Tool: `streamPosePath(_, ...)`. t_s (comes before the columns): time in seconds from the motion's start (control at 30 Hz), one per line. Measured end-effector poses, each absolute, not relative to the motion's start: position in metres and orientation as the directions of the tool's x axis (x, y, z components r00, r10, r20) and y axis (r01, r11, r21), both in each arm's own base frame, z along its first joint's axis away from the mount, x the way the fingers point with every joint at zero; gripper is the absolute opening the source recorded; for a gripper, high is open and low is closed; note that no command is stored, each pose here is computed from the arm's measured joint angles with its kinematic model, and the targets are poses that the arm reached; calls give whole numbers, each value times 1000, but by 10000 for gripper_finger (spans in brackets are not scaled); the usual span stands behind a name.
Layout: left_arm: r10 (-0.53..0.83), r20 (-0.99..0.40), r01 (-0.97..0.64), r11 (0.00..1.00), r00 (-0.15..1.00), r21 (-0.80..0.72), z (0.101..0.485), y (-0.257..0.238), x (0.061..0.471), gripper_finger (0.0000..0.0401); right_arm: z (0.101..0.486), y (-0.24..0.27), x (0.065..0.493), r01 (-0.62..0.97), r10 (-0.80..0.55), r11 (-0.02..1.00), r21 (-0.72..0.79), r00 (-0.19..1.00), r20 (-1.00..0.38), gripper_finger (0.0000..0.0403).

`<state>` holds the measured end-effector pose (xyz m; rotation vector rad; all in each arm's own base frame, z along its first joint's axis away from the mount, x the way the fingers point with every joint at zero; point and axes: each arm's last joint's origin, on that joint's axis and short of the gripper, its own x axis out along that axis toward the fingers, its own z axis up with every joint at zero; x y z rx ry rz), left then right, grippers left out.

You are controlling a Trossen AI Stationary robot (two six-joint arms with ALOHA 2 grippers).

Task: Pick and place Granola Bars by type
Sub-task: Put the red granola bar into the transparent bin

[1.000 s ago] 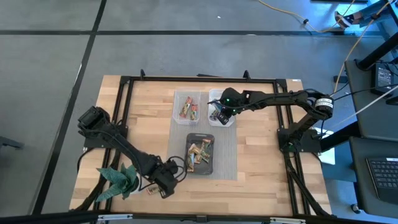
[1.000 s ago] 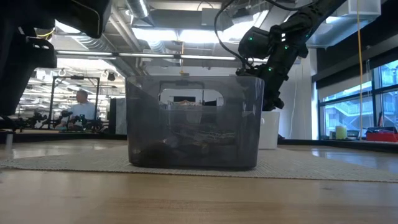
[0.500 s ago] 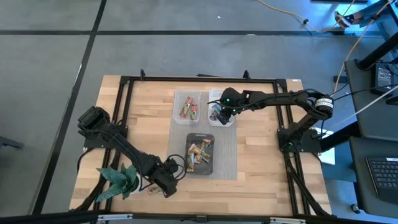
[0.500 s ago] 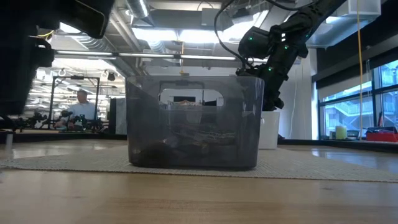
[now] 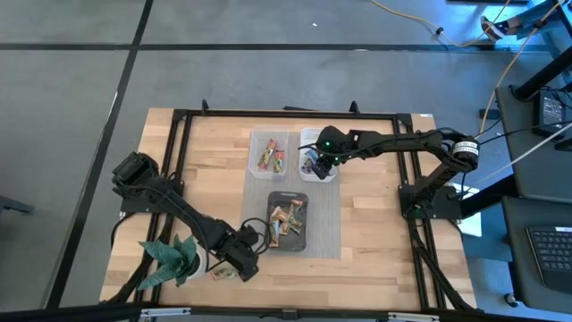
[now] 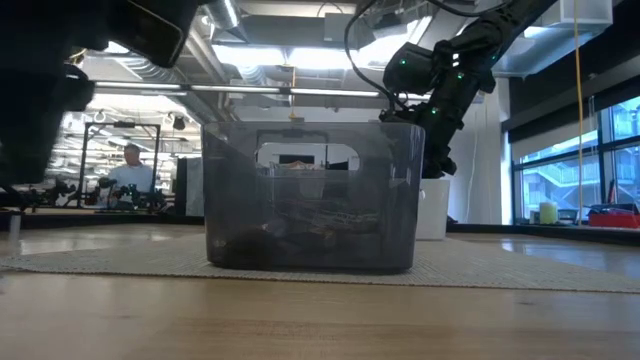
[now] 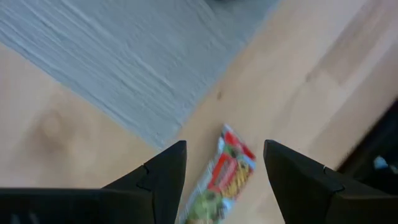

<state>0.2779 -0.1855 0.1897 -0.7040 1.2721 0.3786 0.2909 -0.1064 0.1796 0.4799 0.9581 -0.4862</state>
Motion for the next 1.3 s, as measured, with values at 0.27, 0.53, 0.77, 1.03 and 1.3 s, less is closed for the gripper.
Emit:
streamPosePath(0.27, -181, -956, -593, 753, 231, -285, 190, -191, 274, 243, 180, -106, 291, 586, -177, 792, 169, 486, -856, 193)
streamPosePath(0.53, -190, -945, -589, 744, 264, -315, 191, -209, 264, 287, 180, -106, 291, 586, -177, 792, 169, 486, -856, 193)
streamPosePath(0.77, -168, -952, -430, 862, 257, -268, 185, -221, 256, 283, 180, -106, 291, 586, -177, 792, 169, 487, -855, 193)
streamPosePath(1.03, -108, -980, -423, 890, 165, -169, 151, -226, 260, 281, 180, -106, 291, 586, -177, 793, 169, 487, -856, 193)
streamPosePath(1.3, -81, -987, -424, 896, 139, -133, 144, -224, 261, 279, 180, -106, 291, 586, -177, 792, 169, 486, -856, 193)
